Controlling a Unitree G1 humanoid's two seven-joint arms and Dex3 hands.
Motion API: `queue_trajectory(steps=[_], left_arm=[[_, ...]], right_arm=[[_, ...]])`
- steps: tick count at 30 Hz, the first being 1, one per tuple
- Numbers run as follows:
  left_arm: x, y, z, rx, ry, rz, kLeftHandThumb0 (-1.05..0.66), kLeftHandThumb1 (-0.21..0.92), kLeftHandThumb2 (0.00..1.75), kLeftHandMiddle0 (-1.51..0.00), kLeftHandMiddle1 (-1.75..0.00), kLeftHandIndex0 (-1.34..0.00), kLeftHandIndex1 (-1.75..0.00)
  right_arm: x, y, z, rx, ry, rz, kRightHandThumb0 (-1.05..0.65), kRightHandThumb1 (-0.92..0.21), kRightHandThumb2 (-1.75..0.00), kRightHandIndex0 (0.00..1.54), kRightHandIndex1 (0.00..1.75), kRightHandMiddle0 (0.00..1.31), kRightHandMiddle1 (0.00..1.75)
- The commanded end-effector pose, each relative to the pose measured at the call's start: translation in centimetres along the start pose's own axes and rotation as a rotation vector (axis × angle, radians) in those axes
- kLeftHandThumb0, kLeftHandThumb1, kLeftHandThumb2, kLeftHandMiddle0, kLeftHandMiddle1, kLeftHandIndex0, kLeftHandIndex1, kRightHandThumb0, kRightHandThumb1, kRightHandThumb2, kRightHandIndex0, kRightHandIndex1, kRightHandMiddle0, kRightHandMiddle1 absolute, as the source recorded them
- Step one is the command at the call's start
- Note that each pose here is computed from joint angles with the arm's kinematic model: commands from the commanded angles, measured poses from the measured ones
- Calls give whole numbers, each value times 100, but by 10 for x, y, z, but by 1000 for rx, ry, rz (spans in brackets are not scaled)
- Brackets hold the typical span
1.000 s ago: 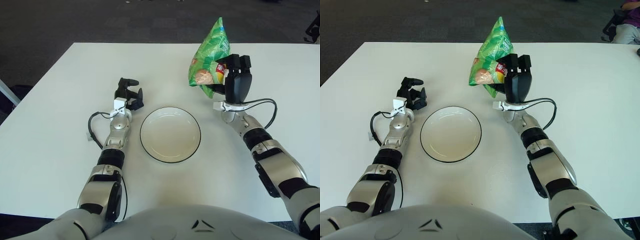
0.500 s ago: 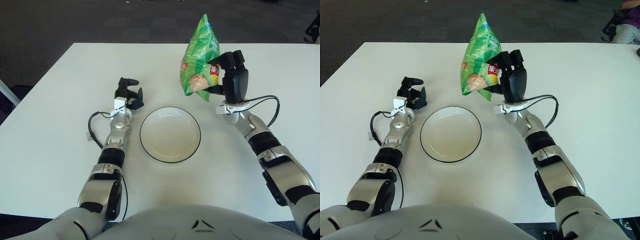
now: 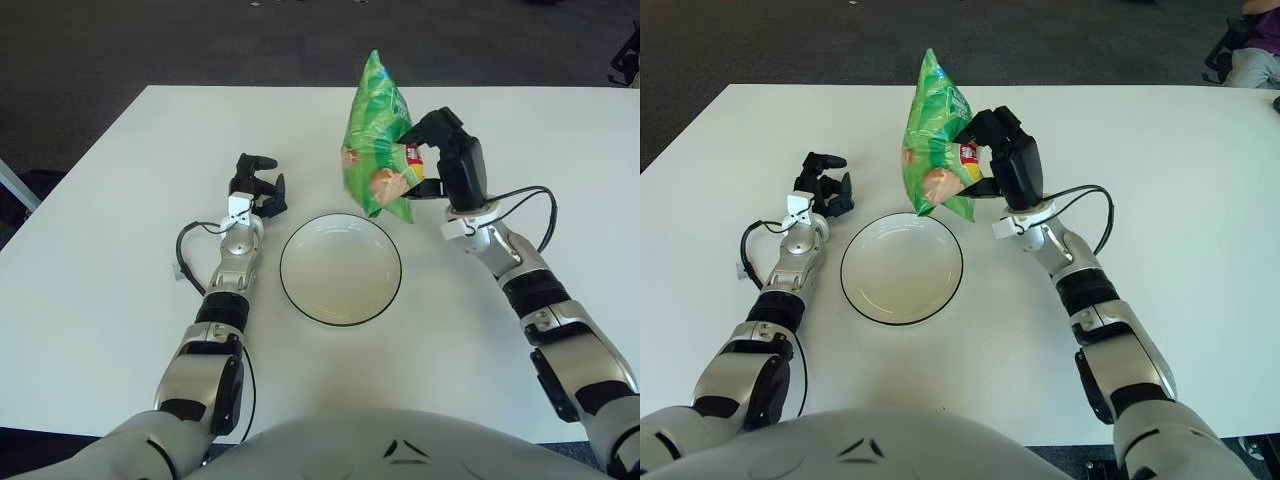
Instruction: Put the snack into the plate.
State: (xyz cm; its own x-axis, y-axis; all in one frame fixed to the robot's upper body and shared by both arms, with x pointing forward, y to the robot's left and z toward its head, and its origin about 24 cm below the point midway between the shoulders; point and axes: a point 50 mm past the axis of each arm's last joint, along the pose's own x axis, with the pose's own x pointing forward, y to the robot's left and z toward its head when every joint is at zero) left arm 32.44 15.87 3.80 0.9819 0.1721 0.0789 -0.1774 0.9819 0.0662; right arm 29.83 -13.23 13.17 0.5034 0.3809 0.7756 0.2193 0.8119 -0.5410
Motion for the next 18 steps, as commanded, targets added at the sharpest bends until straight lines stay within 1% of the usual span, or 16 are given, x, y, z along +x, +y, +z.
queue_trajectory(steps=[1,4,9,12,18], left_arm=[[1,6,-2,17,9,17,-1,48,106,-53,-171,-40,-156],[1,6,-2,17,10,17,-1,48,106,-53,-171,-40,-156],[1,6,-2,18,10,19,-1,48,106,-53,-171,-40,-156],[1,6,-2,19,9,19,-1,48,106,-53,-171,-40,-156],[1,6,-3,19,9,20,-1,47,106,-53,-171,-40,-156]], right_arm=[[7,-8,7,44,-68,14,0,-91,-16,82,175,68,175],[9,-9,11,66,-87,39,0,-92,-16,83,175,68,175],[8,-10,19,87,-99,107,0,-92,-17,84,175,68,175],[6,-9,25,87,-111,157,1,-92,-18,84,175,68,175],[1,-8,32,104,-138,220,1,-92,-19,84,175,68,175]])
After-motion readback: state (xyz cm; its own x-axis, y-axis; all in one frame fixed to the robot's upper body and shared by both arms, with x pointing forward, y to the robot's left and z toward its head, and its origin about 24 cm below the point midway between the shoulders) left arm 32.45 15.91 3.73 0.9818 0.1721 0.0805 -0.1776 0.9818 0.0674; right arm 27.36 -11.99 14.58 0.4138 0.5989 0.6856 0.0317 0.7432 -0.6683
